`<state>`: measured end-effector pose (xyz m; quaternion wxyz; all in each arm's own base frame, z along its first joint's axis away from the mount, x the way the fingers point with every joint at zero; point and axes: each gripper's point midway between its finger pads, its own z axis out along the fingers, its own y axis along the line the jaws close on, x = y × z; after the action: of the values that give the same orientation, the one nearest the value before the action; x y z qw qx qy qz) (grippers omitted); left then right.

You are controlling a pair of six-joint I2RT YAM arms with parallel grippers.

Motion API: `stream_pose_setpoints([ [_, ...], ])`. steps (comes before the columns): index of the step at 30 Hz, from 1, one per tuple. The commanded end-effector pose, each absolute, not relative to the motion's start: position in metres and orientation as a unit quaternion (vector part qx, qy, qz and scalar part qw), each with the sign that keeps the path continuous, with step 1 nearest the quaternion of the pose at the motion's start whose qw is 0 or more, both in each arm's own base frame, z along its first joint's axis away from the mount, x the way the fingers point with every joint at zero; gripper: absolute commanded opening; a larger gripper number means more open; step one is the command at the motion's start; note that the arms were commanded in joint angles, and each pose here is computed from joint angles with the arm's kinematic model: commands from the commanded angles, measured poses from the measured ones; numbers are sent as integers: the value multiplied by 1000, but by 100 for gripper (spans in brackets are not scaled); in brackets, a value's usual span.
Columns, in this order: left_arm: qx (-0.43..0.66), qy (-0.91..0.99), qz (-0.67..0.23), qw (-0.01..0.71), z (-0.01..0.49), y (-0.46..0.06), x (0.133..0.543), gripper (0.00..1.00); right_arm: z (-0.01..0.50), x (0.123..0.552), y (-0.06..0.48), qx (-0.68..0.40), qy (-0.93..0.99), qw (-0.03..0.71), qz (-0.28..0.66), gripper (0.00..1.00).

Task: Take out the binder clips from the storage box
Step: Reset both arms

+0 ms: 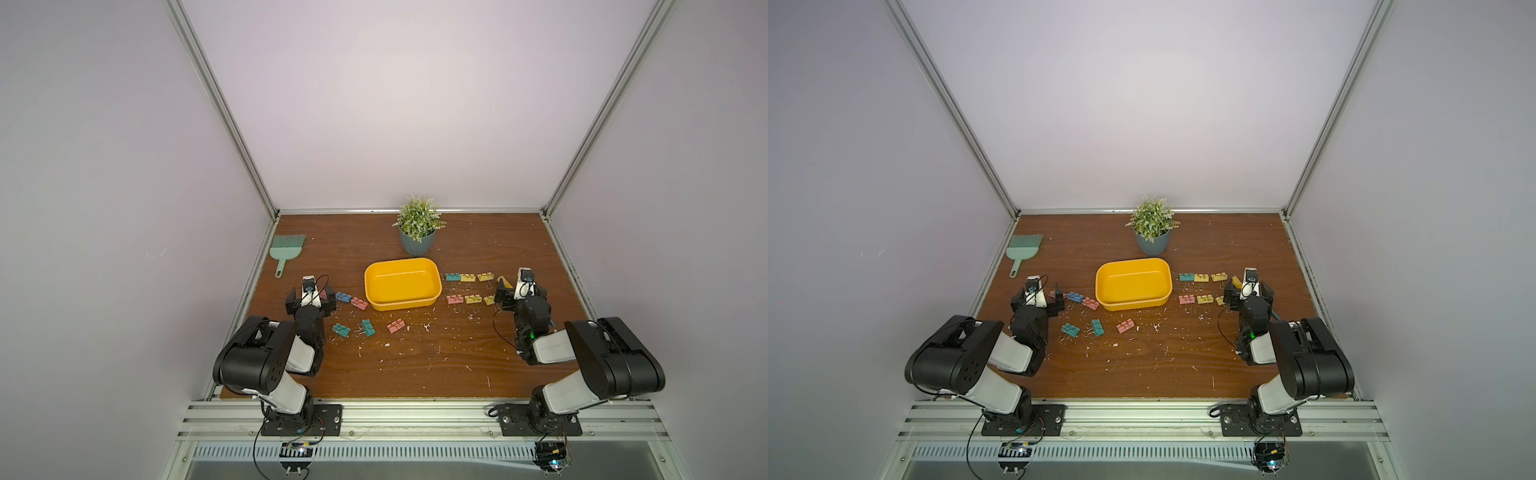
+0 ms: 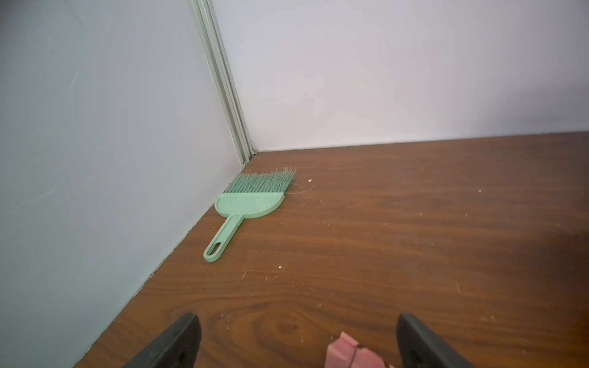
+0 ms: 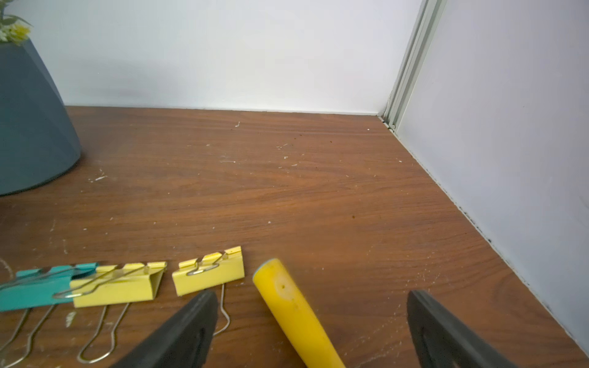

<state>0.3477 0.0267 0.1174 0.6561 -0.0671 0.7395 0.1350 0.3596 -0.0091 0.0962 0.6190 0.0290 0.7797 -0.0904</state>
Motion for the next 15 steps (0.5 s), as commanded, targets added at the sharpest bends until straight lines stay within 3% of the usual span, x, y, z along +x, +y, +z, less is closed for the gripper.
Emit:
stream_pose_setpoints([
  [1,-103,722,133,672,132,38,356,100,124,368,-12,45,751,654,-86,99],
  [15,-102,720,135,673,132,38,356,100,125,368,-16,57,747,656,-91,99],
])
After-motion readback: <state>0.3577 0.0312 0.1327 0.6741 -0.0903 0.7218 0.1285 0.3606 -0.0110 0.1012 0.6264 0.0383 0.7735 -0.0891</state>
